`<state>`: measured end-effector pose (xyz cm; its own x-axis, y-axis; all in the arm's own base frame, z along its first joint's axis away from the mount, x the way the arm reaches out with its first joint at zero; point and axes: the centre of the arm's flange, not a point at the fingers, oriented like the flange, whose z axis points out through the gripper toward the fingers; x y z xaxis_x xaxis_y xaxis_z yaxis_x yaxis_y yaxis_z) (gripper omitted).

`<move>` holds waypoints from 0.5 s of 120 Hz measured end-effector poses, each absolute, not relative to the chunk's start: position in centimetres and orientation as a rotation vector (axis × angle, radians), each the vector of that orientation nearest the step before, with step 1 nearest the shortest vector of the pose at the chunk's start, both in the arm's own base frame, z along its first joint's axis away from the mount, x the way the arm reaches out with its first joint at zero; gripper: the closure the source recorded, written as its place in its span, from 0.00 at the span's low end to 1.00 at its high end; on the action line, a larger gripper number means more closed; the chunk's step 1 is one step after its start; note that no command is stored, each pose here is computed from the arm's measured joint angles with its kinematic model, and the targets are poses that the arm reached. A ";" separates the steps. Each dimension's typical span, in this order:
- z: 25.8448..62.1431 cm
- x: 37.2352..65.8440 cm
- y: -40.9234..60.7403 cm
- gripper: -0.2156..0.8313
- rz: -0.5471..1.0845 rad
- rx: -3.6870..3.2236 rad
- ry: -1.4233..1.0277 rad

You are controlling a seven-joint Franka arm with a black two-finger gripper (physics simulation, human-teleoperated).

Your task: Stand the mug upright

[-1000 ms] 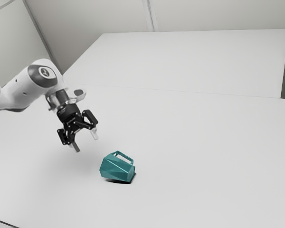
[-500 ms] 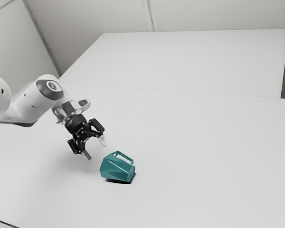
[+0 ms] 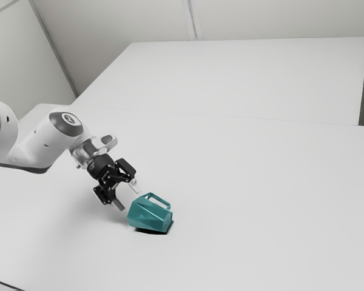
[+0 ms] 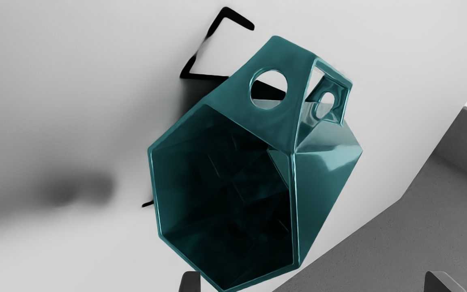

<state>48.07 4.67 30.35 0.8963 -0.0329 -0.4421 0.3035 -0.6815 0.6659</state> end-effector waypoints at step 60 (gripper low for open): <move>29.5 48.7 3.7 0.21 -0.492 2.238 0.121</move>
